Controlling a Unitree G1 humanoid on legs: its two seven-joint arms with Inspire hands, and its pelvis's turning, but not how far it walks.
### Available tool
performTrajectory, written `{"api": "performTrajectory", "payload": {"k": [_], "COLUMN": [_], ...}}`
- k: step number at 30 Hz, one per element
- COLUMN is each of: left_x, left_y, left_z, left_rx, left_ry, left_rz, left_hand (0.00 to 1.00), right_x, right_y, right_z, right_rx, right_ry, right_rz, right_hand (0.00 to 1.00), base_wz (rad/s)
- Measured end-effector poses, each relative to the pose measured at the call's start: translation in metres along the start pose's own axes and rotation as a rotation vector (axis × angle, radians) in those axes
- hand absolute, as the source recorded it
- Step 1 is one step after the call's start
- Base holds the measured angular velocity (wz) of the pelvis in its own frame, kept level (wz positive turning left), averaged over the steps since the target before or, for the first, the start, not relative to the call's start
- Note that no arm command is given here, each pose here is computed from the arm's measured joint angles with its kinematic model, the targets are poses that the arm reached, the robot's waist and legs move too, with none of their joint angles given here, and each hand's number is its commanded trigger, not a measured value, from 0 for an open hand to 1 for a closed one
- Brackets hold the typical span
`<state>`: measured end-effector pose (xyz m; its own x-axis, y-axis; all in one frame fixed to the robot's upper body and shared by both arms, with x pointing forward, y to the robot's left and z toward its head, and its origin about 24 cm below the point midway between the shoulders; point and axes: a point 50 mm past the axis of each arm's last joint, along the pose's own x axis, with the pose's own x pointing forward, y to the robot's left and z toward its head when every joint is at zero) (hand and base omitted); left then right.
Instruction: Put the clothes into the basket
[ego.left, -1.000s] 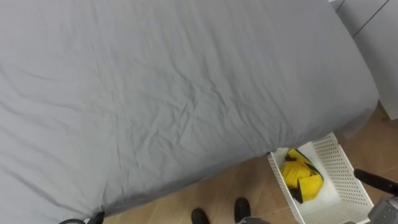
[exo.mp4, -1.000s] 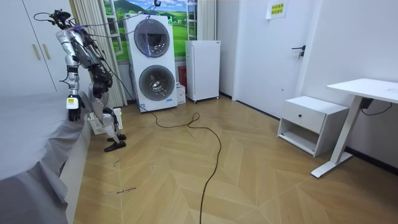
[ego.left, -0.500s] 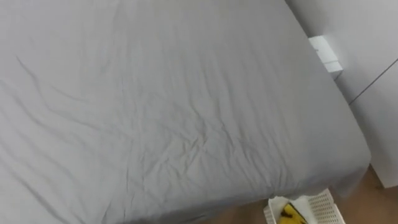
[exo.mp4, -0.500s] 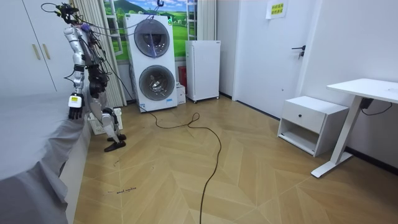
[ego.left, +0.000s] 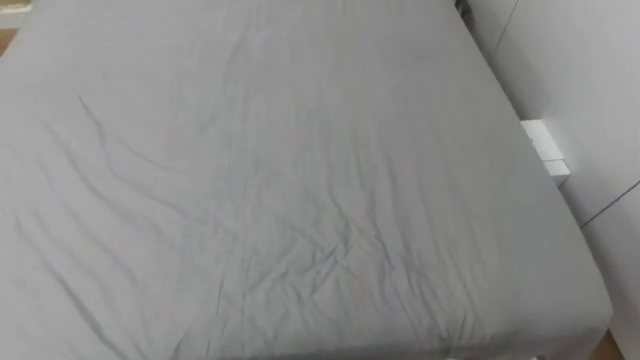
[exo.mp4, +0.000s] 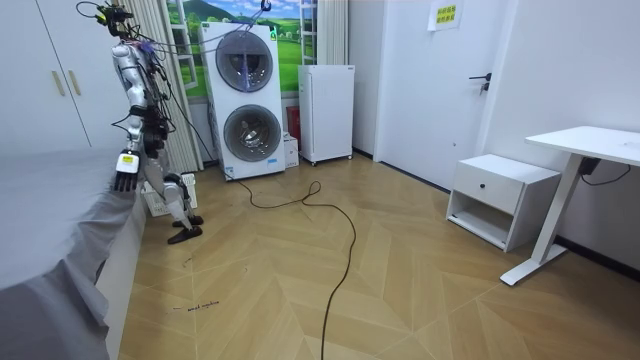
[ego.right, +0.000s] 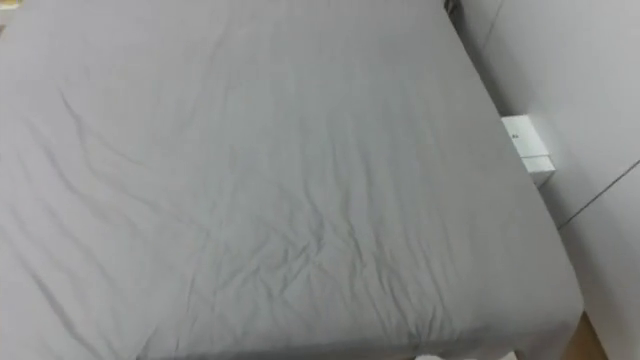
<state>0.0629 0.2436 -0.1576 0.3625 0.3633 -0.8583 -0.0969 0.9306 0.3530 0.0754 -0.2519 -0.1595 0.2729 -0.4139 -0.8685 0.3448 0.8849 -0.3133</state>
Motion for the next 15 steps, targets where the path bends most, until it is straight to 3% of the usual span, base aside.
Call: {"api": "performTrajectory", "payload": {"k": [15], "left_x": [-0.004], "left_y": [-0.012], "left_z": [-0.009], "left_rx": [-0.043], "left_ry": [0.03], "left_rz": [-0.006], "left_hand": [0.0], "right_x": [-0.005], "right_y": [0.023], "right_z": [-0.011], "right_rx": [-0.157], "right_ry": [0.018], "right_rz": [0.129], "right_hand": [0.0], "base_wz": [0.08]}}
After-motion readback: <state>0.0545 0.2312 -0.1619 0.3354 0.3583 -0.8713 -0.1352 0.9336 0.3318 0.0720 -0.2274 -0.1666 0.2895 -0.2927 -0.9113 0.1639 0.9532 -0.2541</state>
